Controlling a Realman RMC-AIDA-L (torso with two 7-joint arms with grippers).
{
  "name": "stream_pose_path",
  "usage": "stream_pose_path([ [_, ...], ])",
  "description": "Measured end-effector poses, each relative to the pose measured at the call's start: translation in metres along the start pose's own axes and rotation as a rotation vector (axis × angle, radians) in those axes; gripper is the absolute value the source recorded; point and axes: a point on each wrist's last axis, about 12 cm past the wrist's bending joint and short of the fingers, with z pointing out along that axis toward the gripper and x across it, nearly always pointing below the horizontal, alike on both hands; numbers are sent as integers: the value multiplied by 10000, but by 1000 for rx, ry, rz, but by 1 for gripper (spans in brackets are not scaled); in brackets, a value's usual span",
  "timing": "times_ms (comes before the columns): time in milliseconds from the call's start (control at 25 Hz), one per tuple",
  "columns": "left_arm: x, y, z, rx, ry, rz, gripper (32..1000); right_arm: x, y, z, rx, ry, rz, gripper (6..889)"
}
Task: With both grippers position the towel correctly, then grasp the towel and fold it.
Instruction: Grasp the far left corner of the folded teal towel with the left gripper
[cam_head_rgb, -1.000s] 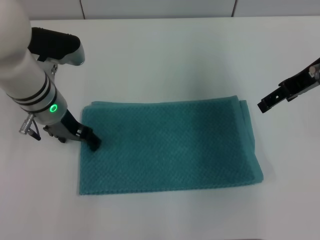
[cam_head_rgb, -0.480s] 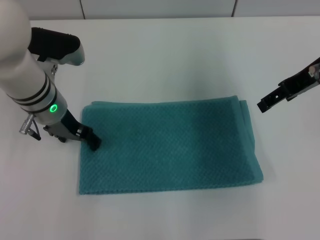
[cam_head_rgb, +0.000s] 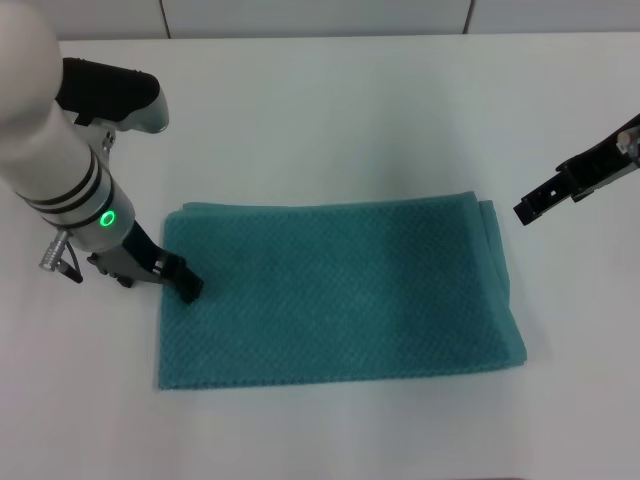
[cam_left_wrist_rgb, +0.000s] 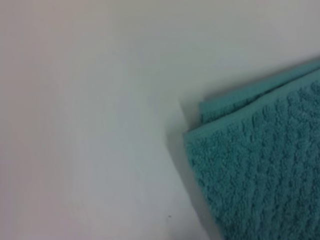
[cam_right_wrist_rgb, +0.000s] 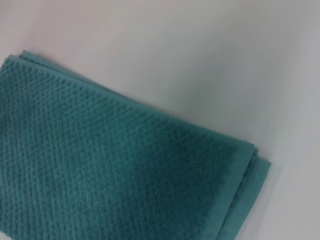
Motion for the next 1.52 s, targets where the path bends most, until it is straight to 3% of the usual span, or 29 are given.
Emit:
stream_pose_path([
  [1320,-2,-6,-13,6,4,0,834,0,0,0,0,0,-3,852],
  [1520,-3,-8,-16,6,4,1,710,0,0,0,0,0,-3,852],
])
